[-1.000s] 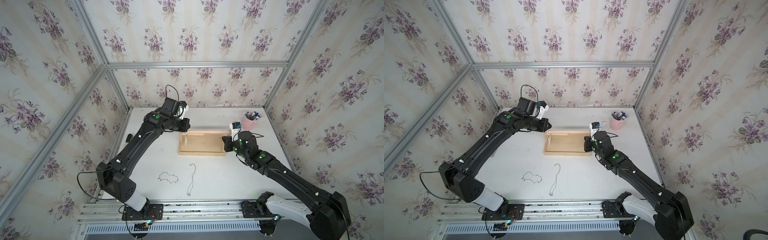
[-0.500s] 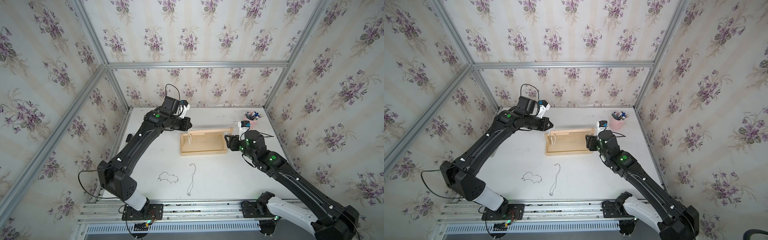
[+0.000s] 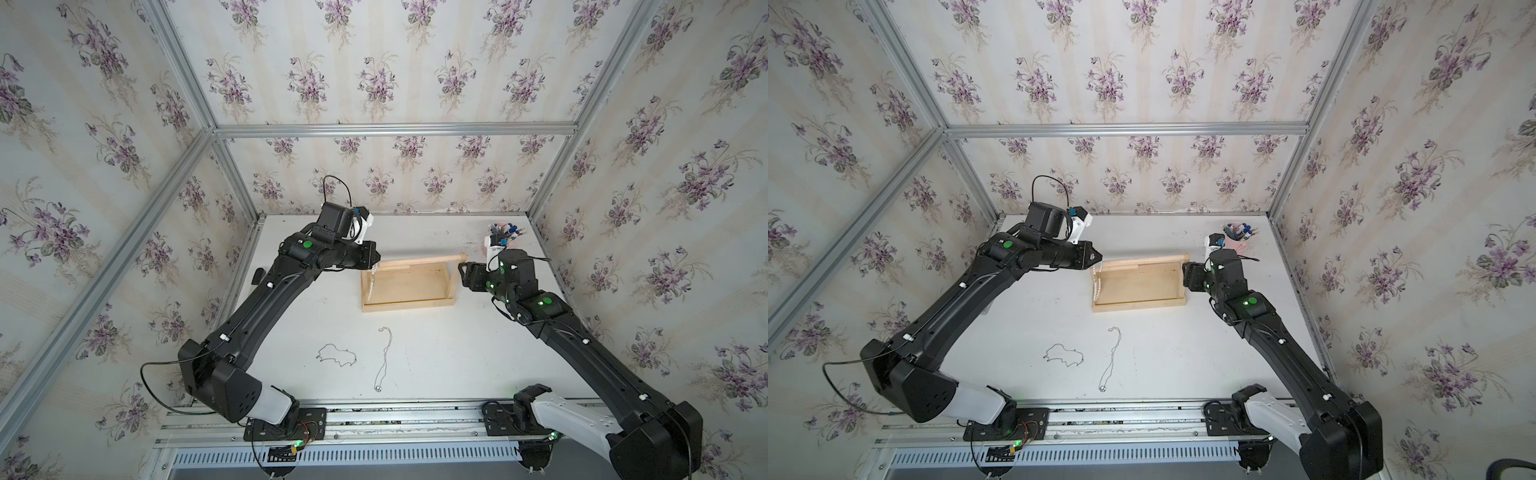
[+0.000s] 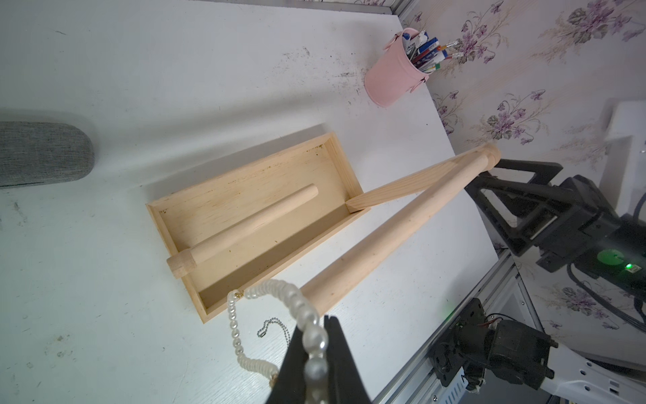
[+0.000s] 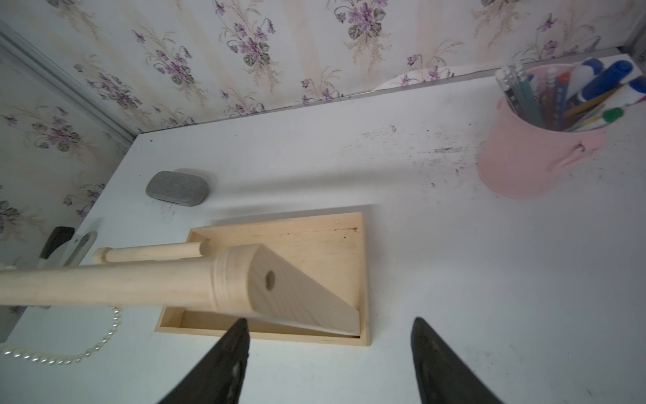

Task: Hang the necklace on the jewelry display stand
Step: Hang the necklace on the stand.

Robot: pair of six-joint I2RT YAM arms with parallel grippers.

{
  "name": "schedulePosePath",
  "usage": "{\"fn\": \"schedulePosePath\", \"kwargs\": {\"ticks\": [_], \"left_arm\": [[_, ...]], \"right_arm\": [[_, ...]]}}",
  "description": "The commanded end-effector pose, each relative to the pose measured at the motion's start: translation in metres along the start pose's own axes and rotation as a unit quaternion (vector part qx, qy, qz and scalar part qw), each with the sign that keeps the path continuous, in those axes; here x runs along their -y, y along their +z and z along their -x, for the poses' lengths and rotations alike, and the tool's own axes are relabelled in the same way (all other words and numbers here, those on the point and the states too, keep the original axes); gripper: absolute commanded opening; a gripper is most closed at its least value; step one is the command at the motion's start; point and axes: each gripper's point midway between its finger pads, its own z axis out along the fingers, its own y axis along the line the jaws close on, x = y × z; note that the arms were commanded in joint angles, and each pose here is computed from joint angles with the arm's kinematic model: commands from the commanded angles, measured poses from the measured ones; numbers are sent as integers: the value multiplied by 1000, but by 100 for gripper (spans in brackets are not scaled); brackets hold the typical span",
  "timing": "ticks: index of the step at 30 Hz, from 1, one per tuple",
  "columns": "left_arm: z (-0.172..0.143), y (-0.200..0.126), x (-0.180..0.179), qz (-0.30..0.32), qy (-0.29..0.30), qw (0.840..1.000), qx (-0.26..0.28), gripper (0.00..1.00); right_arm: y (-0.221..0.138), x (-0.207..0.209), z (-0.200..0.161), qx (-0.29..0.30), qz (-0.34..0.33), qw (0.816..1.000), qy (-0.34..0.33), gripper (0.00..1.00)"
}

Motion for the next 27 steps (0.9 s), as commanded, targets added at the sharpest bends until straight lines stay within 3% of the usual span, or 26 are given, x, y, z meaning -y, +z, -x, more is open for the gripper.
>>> {"fn": "schedulePosePath", "kwargs": {"ticks": [1, 13, 27], "left_arm": [[15, 5, 4, 1, -14, 999, 31, 3], [22, 19, 34, -7, -32, 998, 51, 4], [31, 65, 91, -24, -23, 997, 66, 5]], "right_arm": [[-3, -13, 11, 19, 35, 999, -12, 72], [-23, -5, 11, 41, 22, 999, -24, 73], [-40, 15, 7, 52, -4, 998, 36, 73]]}}
